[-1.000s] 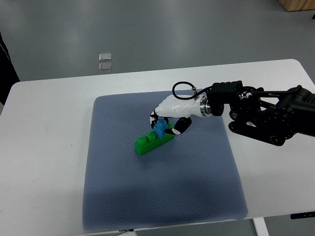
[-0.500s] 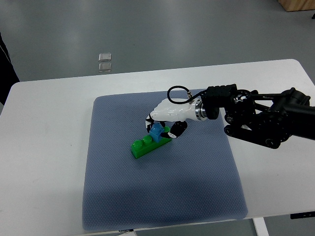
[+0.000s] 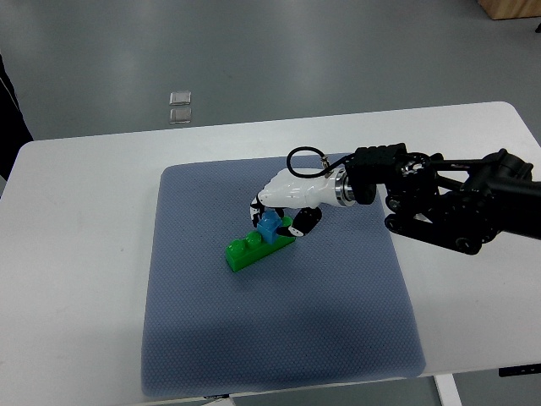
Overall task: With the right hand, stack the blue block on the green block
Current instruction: 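Lower the blue block onto the green block's studs and press, then open the right hand and lift it off the blue block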
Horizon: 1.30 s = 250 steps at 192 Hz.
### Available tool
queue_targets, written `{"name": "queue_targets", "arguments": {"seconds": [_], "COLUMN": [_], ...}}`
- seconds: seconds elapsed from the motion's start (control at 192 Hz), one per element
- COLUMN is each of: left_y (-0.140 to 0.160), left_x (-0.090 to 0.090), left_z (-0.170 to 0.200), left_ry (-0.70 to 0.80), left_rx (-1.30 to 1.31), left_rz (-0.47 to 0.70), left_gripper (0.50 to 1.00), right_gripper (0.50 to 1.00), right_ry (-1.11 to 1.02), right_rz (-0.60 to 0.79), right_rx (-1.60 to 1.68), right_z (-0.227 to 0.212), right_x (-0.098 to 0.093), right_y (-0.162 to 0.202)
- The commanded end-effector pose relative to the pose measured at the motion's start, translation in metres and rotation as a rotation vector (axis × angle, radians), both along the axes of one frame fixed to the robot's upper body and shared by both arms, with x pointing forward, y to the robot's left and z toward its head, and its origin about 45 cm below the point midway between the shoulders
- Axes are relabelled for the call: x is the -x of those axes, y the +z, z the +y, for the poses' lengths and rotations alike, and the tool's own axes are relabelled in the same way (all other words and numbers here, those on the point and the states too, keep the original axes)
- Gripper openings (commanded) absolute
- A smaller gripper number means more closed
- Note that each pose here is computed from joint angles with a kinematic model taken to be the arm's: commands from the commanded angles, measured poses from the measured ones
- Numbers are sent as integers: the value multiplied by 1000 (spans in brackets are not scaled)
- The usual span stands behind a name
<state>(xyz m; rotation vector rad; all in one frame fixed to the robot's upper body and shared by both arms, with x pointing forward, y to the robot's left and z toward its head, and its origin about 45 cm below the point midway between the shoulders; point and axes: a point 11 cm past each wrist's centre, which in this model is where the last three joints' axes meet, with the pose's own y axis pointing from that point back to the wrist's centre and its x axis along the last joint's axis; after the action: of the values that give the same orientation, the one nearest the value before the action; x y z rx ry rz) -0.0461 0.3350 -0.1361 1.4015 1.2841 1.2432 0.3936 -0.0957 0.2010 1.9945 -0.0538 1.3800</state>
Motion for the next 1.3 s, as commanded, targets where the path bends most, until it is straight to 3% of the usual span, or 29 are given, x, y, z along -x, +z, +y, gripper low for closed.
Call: {"name": "queue_targets", "arguments": {"seconds": [0.0,0.552,1.297], "left_y": [0,0,0], "left_x": [0,0,0], "left_z": [0,0,0], "left_ry": [0,0,0], "left_rx": [0,0,0], "left_rz": [0,0,0], "left_gripper": [1000,1000,1000], "right_gripper": [539,715,731], "right_ry": [-1,-8,-7], "right_rz": [-2,-3,-9], "right_rx": [-4,-12,-14], "right_z": [0,0,0], "right_x": [-1,-2,-4], "right_y": [2,4,9]}}
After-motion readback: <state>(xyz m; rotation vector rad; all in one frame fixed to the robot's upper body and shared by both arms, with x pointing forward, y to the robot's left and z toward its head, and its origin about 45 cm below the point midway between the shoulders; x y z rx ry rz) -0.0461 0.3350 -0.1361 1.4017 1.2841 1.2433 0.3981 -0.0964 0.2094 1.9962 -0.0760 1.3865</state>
